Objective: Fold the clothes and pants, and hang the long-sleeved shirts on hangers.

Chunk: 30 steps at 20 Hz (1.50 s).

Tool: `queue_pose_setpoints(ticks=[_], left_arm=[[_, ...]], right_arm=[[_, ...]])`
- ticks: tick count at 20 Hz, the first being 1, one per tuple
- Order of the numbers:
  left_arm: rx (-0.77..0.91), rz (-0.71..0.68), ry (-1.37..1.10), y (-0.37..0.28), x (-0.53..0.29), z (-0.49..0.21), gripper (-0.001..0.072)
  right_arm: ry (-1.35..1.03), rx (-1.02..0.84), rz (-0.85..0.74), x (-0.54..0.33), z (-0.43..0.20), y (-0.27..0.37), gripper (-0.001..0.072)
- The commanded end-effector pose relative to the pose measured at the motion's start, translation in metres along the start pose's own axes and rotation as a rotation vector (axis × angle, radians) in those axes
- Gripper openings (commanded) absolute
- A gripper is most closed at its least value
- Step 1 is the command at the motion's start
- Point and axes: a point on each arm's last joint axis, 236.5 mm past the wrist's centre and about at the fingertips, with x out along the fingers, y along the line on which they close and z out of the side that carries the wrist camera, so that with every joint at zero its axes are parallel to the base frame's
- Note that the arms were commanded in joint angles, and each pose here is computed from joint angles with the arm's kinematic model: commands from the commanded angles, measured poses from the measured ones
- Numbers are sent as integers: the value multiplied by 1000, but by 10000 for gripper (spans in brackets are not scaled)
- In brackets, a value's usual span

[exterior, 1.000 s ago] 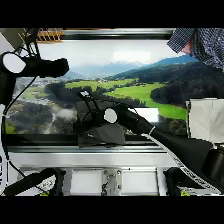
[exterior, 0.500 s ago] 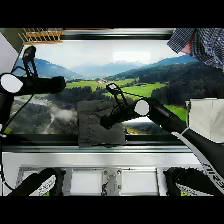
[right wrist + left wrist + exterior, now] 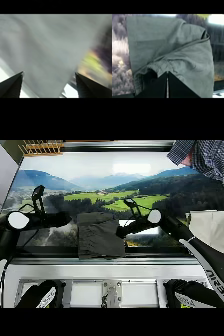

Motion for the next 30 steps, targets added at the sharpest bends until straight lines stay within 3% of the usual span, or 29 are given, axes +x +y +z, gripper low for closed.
queue_pose_setpoints(ticks=[1, 4, 8, 13, 14, 15, 16, 17, 19, 22, 26, 30], left_arm=[[-7, -3, -16, 6, -3, -23, 4], [-9, -4, -34, 7, -5, -31, 4], [-8, -5, -29, 6, -5, -26, 4], [-48, -42, 6, -4, 6, -15, 4], [-55, -58, 17, -8, 9, -15, 4], [-49, -63, 31, -11, 13, -16, 4], [-35, -69, 49, -17, 17, -19, 5], [-16, -77, 67, -24, 21, -22, 4], [31, -96, 107, -41, 30, -31, 4], [101, -123, 166, -66, 44, -45, 4], [173, -145, 223, -93, 59, -56, 4], [213, -161, 253, -112, 71, -57, 4]], right_arm=[[1, 249, 45, 10, -23, -54, 717], [-10, 334, 136, 34, -25, -60, 717], [-35, 376, 336, 68, -11, -17, 713], [-7, 325, 395, 98, -6, 34, 705], [-10, 315, 399, 103, -4, 42, 623], [-12, 299, 397, 106, -3, 49, 404], [-23, 262, 392, 108, -1, 54, 235], [-31, 226, 396, 107, 2, 58, 190], [-55, 175, 405, 100, 12, 62, 18], [-125, 153, 302, 63, 46, 24, 18], [-278, 227, -2, -49, 85, -100, 18], [-524, 384, -248, -191, 79, -217, 18]])
